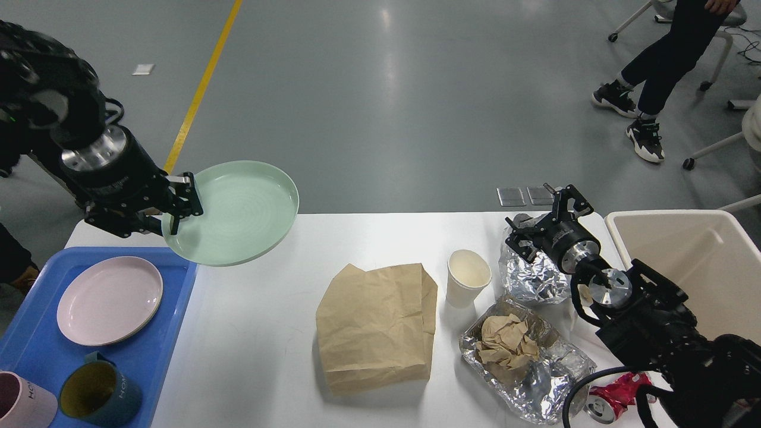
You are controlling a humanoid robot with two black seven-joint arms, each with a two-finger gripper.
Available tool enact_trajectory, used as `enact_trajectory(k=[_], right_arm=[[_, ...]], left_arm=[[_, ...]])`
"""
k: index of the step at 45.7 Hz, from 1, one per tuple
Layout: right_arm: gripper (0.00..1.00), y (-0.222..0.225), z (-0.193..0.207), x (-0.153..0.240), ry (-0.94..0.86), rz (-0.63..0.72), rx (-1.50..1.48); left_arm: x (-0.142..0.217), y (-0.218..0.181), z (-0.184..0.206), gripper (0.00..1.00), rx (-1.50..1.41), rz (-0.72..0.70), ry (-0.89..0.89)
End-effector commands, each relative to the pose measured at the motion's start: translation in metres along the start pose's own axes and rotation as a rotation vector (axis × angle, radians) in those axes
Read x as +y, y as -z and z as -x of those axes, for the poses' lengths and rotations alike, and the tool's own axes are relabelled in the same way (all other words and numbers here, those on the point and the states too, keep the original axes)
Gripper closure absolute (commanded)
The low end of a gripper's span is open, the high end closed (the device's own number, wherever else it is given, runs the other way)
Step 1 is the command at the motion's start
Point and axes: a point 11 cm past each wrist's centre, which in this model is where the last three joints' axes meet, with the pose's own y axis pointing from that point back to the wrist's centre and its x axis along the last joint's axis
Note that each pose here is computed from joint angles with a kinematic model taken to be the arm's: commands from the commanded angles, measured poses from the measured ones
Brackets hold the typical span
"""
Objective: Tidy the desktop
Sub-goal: 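Lift the green plate and carry it over the pink plate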
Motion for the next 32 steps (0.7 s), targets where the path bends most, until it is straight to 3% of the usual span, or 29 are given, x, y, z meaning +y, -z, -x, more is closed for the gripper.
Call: enact_trajectory(k=[1, 9, 18, 32], right_arm=[[0.00, 0.000, 0.000, 0.000, 0.000, 0.000, 0.000], [0.00, 0.000, 0.000, 0.000, 0.000, 0.000, 0.000], [0.00, 0.000, 0.000, 0.000, 0.000, 0.000, 0.000], [0.00, 0.000, 0.000, 0.000, 0.000, -0.001, -0.001]], left_arm=[[0.041, -0.003, -0.002, 1.00, 0.002, 0.047, -0.040], [0.085, -0.008, -0.006, 1.00, -0.005, 0.075, -0.138], [0.093, 0.009, -0.013, 1.00, 0.031, 0.045, -0.168], [0.013, 0.135, -0.036, 1.00, 0.316, 0.017, -0.113]])
